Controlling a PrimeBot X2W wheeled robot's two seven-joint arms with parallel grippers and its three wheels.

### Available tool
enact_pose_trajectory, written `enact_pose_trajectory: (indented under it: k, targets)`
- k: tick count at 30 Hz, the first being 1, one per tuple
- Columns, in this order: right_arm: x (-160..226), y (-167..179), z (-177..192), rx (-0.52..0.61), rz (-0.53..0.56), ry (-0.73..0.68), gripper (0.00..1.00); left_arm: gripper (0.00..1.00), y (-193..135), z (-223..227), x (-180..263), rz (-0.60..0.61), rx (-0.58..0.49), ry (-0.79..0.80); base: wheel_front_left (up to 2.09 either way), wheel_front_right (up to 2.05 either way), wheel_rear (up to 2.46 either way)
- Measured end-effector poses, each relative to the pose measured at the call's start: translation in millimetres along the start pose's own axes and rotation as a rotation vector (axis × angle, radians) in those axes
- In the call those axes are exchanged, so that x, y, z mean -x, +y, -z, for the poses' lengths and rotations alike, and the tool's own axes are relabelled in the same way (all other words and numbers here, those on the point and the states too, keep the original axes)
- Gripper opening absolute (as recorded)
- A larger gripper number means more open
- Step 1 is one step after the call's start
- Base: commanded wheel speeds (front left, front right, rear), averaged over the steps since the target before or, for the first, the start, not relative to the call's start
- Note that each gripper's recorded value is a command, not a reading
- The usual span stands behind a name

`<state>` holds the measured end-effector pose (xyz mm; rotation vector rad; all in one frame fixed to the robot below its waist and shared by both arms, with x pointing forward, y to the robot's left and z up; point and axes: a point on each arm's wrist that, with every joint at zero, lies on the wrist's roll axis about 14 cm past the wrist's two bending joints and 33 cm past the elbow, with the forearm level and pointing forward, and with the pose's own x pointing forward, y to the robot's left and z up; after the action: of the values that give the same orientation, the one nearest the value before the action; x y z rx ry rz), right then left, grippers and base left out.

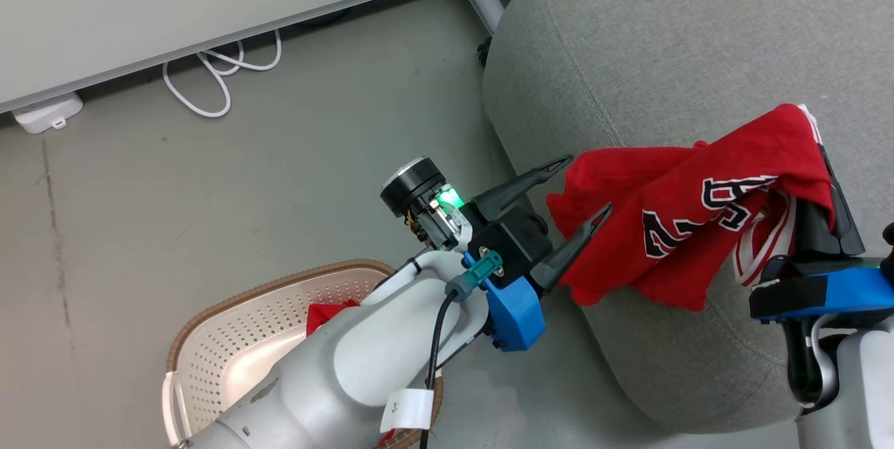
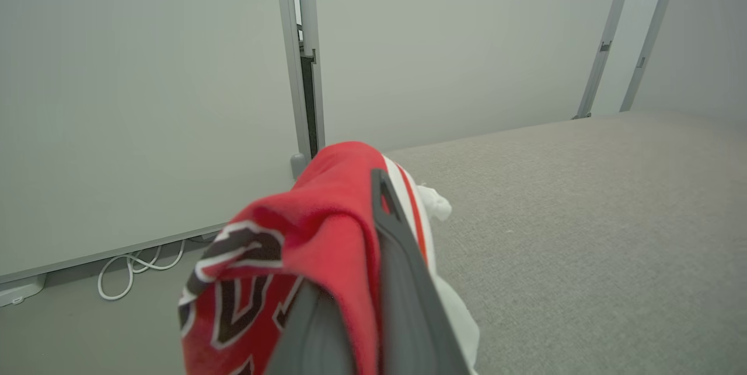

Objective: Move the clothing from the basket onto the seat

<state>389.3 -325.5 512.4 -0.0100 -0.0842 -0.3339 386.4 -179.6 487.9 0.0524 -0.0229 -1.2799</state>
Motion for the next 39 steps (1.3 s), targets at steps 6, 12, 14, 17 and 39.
enact_pose_trajectory:
  k: [6,12,14,17,39]
  targets:
    - [5.0,-5.2,-0.8,-0.002,0.017,-0.001,0.00,1.00,-8.9,-0.9,-3.4,0.026,0.013,-0.005,0.00,0.00,0.00]
    - [3.2,-4.9,-4.7,0.001,0.018,-0.014,0.00,1.00,-9.5,-4.2,-5.3,0.026,0.016,-0.018,0.00,0.00,0.00]
    - [-0.4,-3.7,-6.7,0.006,0.014,-0.022,0.00,1.00,-7.4,-2.8,-6.2,0.021,0.019,-0.020,0.00,0.00,0.00]
    - [-14.2,-2.5,-18.0,0.030,0.002,-0.058,0.00,1.00,-3.1,-0.4,-8.7,0.019,0.023,-0.023,0.00,0.00,0.00]
    - [-147.8,-79.8,-180.3,0.351,0.174,-0.535,0.00,1.00,62.7,90.9,-14.3,-0.027,0.106,0.032,0.00,0.00,0.00]
